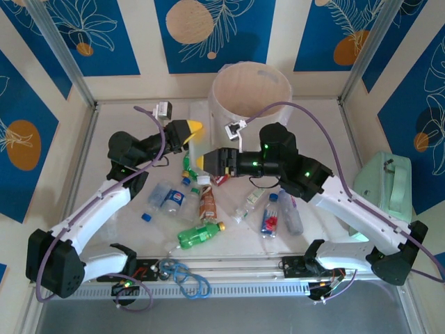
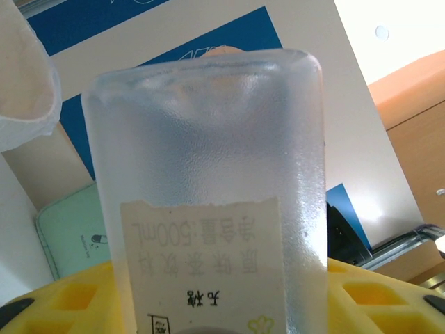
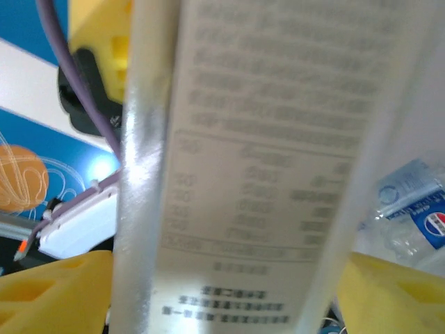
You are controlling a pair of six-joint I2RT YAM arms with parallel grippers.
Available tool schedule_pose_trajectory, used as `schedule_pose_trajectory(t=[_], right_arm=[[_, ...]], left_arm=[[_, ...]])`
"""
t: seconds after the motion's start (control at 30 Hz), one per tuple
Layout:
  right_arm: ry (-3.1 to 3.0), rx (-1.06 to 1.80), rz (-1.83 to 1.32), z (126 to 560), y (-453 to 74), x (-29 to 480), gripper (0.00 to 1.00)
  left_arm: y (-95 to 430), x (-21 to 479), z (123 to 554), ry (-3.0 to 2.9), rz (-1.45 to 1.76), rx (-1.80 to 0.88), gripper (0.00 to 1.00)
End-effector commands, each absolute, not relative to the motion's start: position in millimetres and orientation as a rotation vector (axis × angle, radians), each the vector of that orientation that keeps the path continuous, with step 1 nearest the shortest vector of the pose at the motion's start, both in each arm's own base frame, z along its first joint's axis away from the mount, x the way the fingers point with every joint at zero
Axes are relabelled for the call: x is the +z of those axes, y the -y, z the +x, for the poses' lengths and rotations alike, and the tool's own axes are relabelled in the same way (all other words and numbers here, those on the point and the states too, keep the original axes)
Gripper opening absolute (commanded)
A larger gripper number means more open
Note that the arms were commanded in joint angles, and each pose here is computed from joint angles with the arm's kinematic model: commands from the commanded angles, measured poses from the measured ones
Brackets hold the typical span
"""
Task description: Put the plastic bottles in the bin
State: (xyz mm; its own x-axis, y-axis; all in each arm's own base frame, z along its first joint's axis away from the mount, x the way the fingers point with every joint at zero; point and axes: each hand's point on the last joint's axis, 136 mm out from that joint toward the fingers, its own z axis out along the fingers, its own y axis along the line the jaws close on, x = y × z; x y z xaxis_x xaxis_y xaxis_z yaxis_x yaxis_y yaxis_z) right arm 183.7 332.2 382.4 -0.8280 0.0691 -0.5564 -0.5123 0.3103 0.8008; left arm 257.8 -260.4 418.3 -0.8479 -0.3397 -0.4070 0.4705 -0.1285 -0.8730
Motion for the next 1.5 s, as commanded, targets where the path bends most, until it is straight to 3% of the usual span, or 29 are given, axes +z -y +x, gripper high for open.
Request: schedule_pose_trajectory(t=[0.0,0.23,0.43,0.7,0.83,1.07,1.27,1.47], right_arm=[[-2.092,1.392,-0.268,195,-299,380,0.88],[-2.17,0.933,0.266,220,-174,334,0.89],[-2.199,0.849,0.446,202,-127,300,0.88],[-2.236,0.843,0.487,191,-121,280,0.88],[-2.246,0.837,0.501,190,-120,275,0.87],[-2.246,0.815,0.536,185,-112,268,0.87],[-2.249,0.824,0.523,187,-115,269,0.86],[-2.25,0.832,0.53,188,-118,270,0.85]], left_arm=[[261,428,253,-1.589,0.224,-1.969,0.53],[259,419,296,-1.754,0.143,-1.679,0.54],[264,431,369,-1.722,-0.025,-1.53,0.51],[298,470,458,-1.604,-0.109,-1.487,0.49],[323,462,498,-1.632,-0.133,-1.466,0.48],[365,431,514,-1.813,-0.13,-1.372,0.46],[369,383,521,-1.97,-0.231,-1.236,0.54],[383,380,522,-1.968,-0.211,-1.301,0.7]])
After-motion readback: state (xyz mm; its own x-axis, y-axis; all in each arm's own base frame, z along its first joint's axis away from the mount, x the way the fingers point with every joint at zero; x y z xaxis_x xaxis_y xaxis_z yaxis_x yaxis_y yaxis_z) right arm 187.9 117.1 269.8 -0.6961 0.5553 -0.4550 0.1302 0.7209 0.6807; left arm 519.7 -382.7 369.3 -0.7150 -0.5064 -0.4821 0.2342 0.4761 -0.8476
